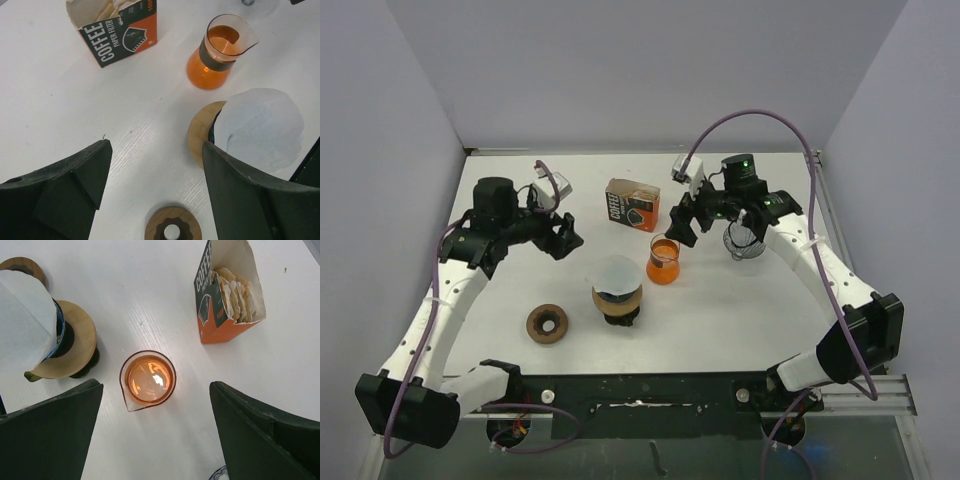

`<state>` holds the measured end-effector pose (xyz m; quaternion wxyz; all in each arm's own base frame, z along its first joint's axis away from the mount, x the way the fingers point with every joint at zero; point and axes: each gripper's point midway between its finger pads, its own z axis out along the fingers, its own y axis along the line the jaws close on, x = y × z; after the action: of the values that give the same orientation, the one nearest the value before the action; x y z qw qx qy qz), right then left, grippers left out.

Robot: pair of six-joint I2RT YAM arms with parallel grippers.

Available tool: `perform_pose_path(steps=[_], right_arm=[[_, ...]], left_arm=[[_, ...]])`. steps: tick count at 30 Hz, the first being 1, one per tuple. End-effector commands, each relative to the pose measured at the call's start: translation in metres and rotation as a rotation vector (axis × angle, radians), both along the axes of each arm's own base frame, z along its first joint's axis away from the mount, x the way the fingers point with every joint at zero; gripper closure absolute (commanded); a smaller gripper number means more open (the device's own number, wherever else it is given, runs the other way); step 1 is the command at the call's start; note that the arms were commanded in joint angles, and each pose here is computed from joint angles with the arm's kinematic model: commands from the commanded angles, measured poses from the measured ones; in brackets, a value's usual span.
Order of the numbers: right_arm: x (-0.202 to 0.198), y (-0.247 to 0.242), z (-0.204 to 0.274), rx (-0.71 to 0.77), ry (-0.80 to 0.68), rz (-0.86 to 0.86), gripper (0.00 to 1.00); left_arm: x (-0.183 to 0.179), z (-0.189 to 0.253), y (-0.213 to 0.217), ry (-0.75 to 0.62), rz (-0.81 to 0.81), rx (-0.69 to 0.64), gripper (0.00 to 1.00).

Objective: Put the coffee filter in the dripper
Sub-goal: Move the coffee server to the center of the board.

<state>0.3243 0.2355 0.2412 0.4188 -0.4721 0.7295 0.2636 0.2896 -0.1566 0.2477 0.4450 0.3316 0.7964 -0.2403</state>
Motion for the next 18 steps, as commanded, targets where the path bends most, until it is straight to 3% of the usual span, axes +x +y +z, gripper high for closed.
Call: perform_pose_path(steps=[1,10,18], right_arm=[[0.013,-0.003,-0.008,-0.016,-0.030,-0.015,0.09],[0.020,-0.024,-0.031,-0.015,-0.003,-0.069,0.12],[0.041,-0.023,-0.059,-0.047,0.088,-0.144,0.27]], left_arm=[[0.007,0.019,0.019,-0.062,0.098,0.014,0.27],[-0.005,-0.019,0.051,0.035,0.180,0.133,0.29],[0.004,-0.028,0.068,0.047,0.274,0.155,0.29]])
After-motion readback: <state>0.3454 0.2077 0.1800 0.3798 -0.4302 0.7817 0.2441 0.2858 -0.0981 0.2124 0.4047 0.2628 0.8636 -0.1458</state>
